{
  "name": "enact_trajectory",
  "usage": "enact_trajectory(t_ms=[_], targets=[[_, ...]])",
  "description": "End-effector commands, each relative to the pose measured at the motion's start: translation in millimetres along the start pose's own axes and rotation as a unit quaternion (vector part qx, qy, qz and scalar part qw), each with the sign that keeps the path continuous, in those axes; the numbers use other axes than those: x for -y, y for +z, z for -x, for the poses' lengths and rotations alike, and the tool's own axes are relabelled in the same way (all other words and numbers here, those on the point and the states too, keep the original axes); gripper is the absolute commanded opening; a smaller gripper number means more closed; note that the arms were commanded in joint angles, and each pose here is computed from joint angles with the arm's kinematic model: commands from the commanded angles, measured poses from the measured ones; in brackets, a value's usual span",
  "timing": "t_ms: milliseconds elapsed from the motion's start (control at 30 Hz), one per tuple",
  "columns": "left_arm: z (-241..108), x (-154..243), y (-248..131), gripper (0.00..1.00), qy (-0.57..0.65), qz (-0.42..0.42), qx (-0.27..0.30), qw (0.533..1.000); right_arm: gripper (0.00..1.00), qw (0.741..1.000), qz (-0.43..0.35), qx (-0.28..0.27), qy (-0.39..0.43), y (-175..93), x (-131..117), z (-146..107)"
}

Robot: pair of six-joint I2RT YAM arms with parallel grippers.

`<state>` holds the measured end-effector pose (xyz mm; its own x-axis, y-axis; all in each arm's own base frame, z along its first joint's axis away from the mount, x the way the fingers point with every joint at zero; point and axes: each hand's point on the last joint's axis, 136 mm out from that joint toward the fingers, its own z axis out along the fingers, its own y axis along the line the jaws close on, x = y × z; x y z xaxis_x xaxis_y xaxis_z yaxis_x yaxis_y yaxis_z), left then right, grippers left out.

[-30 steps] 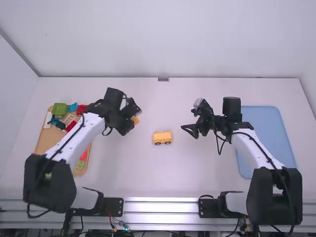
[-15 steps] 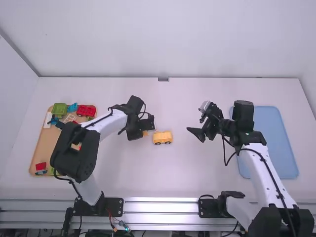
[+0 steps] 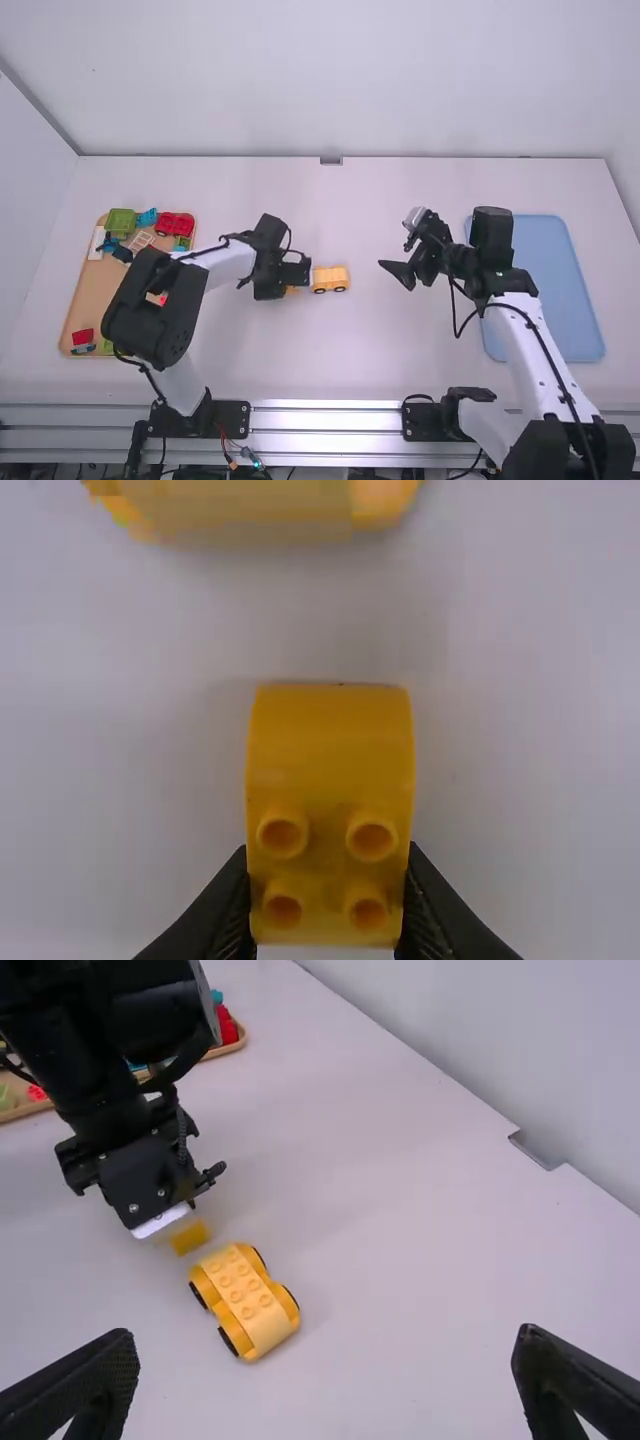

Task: Assemble lego blocks to make yellow taxi

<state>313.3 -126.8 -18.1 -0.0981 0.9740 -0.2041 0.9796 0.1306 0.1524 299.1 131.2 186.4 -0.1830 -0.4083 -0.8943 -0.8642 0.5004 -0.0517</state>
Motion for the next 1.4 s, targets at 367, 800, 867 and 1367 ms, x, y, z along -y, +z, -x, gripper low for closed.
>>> enact_trajectory(t_ms=[367, 800, 867, 1367], targets=[[3, 7, -9, 0.99, -0.011, -0.041, 0.121, 0.992, 0.98, 1.0, 0.004, -0.002, 0.003, 2, -2, -5], [21, -6, -26, 0.99, -0.05, 0.014, 0.352, 0.935, 0.98, 1.0, 0.006, -0.018, -0.009, 10, -8, -6], [23, -6, -26, 0.99, -0.067, 0.019, 0.363, 0.929, 0.98, 1.0, 0.007, -0.021, -0.012, 12, -10, -6], [6, -1, -23, 0.99, -0.104, 0.004, 0.445, 0.889, 0.98, 0.982, 0.13, 0.069, -0.117, 51, -78, -35]])
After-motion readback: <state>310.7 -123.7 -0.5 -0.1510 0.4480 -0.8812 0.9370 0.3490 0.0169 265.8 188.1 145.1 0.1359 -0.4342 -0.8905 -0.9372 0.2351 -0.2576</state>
